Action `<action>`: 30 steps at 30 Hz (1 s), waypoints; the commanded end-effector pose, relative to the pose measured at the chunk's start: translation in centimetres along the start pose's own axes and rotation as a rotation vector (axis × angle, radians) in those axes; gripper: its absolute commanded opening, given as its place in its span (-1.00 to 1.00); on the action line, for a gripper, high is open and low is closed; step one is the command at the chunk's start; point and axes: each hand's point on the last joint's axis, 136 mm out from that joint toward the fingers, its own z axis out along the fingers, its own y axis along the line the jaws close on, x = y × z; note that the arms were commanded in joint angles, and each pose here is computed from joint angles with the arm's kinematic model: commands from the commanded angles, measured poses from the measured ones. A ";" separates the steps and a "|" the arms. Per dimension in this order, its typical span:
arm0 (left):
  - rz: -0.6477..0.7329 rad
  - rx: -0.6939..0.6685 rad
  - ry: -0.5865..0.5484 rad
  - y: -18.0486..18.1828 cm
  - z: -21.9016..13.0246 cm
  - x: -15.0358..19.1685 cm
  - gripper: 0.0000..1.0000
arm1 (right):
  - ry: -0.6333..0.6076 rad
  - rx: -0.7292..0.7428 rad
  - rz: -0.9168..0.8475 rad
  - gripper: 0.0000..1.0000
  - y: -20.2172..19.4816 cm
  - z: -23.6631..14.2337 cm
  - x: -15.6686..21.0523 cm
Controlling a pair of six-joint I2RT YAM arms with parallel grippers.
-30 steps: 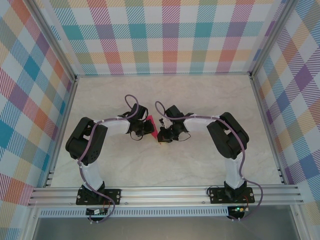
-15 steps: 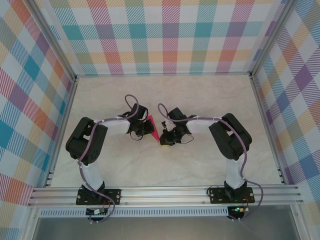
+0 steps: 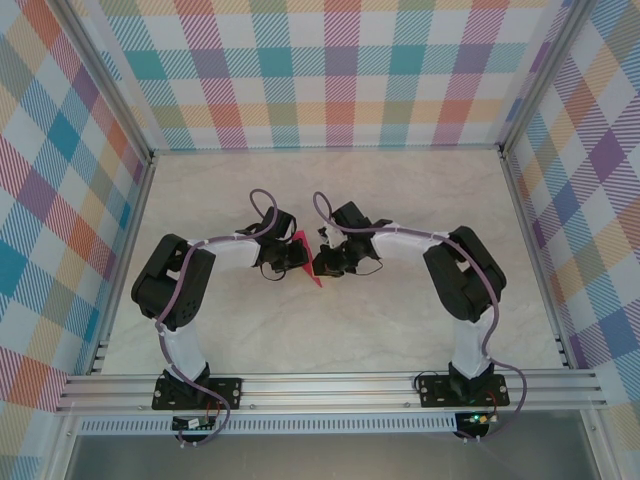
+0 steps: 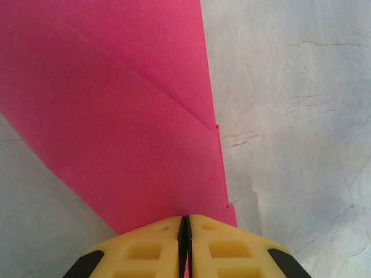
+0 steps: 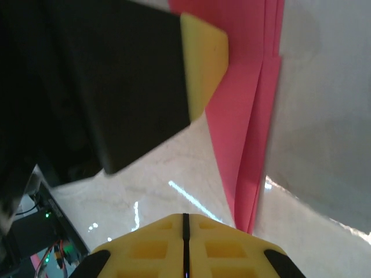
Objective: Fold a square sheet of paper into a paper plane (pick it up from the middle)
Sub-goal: Fold the wing for the fifth time at the center of the table.
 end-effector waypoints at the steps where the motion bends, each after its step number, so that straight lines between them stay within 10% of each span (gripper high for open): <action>1: -0.018 -0.116 0.047 3.0 1.4 1.6 -0.75 | 0.034 0.014 0.023 -0.84 -0.9 1.5 0.0; 30: 0.071 0.112 -0.077 4.7 0.3 -6.4 -0.45 | 0.225 0.144 0.149 -0.88 -7.3 3.3 7.3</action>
